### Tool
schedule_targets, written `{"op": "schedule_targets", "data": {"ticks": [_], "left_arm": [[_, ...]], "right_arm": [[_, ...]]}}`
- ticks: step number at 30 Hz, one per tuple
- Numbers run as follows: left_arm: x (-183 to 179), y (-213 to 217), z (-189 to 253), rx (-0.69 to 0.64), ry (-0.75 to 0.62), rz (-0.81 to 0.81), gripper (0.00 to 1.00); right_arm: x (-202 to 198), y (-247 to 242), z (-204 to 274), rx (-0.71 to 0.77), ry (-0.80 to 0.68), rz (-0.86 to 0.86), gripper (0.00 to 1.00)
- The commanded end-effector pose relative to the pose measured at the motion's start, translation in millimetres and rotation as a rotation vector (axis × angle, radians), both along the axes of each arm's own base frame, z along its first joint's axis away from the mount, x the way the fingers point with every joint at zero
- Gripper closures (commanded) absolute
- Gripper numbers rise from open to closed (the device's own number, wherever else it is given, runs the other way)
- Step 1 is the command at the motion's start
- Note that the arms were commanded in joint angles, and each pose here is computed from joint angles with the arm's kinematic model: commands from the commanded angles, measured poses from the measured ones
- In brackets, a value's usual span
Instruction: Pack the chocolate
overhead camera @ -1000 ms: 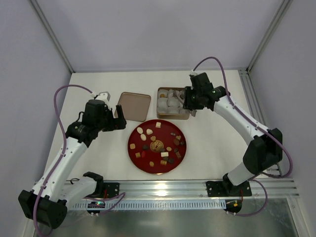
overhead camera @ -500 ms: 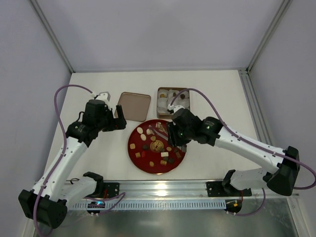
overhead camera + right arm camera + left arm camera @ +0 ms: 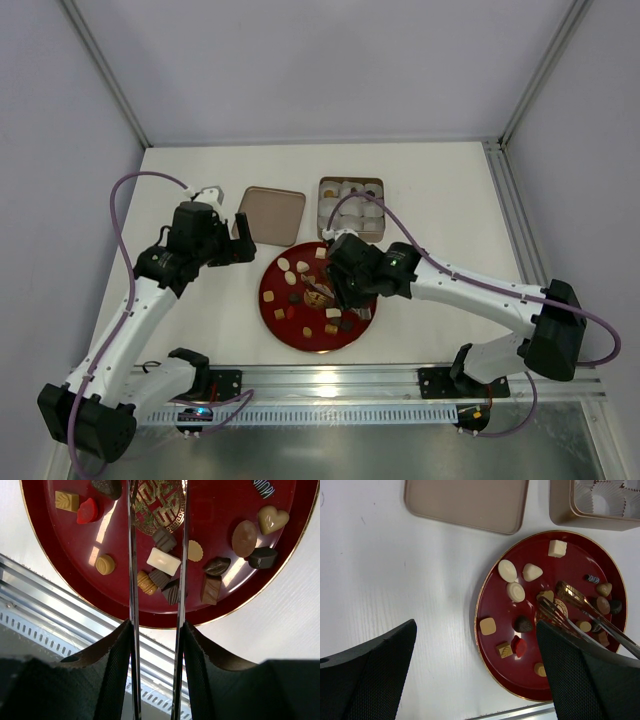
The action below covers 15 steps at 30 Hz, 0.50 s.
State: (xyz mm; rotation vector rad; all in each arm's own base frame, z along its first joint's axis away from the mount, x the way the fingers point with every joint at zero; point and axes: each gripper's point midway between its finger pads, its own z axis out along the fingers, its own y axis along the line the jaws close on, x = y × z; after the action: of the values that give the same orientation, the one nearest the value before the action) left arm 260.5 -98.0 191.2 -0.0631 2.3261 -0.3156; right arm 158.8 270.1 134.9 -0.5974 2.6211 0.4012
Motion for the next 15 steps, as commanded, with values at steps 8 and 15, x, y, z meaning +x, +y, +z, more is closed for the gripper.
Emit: {"op": "schedule_targets", "data": {"ticks": [8,15], "left_arm": [[2.2,-1.0,4.8,-0.004,-0.017,-0.001,0.00],[2.1,-1.2,4.9,-0.005,-0.017,-0.002,0.00]], "right_arm": [[7.9,11.4,8.8,-0.008,-0.049,-0.014,0.55],[6.9,11.5,9.6,-0.013,-0.048,-0.009,0.63]]}}
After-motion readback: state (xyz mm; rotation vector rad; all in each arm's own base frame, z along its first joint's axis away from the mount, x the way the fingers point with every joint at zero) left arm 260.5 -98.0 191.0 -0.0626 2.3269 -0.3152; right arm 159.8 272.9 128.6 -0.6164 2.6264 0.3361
